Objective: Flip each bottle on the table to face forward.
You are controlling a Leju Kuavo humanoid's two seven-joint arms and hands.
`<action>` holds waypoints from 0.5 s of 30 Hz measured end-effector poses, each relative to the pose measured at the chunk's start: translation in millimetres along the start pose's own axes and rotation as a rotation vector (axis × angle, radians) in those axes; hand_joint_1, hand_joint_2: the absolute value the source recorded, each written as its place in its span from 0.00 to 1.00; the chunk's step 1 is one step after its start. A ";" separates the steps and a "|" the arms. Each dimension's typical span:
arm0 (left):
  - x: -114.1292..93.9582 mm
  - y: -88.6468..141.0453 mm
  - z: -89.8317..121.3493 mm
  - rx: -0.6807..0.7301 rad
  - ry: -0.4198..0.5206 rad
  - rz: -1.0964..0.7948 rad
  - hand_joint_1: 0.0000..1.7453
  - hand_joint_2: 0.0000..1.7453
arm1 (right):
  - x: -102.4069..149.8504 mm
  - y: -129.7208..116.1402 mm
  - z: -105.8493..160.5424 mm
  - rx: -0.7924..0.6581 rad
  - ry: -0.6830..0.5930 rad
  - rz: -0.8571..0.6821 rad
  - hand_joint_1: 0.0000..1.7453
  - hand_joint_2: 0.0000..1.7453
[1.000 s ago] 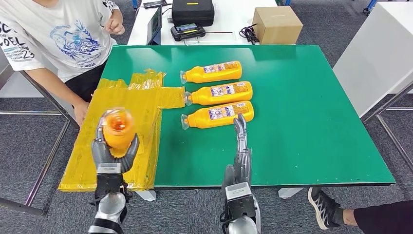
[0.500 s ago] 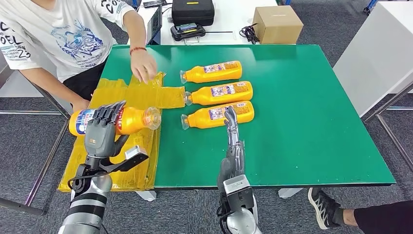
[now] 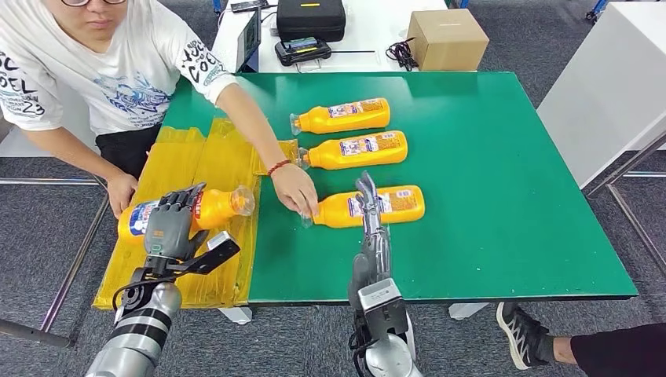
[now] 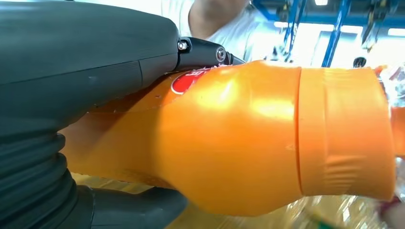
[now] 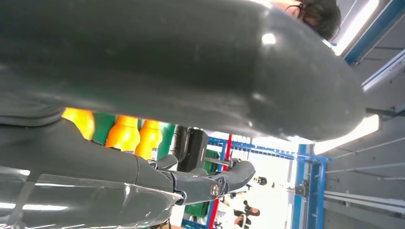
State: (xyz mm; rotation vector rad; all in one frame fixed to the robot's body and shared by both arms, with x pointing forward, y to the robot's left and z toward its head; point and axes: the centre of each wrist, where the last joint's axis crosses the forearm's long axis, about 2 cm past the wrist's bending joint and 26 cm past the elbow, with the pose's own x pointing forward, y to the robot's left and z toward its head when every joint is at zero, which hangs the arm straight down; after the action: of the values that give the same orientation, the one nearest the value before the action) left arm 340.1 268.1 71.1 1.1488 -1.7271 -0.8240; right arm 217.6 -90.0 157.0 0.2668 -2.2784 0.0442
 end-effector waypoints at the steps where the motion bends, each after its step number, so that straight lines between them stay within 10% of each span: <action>1: -1.4 -1.3 1.4 -0.011 0.001 -0.004 1.00 1.00 | 0.0 0.1 0.0 0.000 0.001 -0.001 0.00 0.00; 15: -9.0 -7.0 6.2 -0.065 0.013 -0.016 1.00 1.00 | 0.1 0.4 -0.2 0.003 0.002 -0.004 0.00 0.00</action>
State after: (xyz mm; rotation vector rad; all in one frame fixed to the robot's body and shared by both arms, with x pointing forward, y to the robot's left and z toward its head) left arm 338.5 274.3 59.9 1.1231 -1.6710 -0.8742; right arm 217.6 -89.6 157.3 0.2729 -2.2761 0.0452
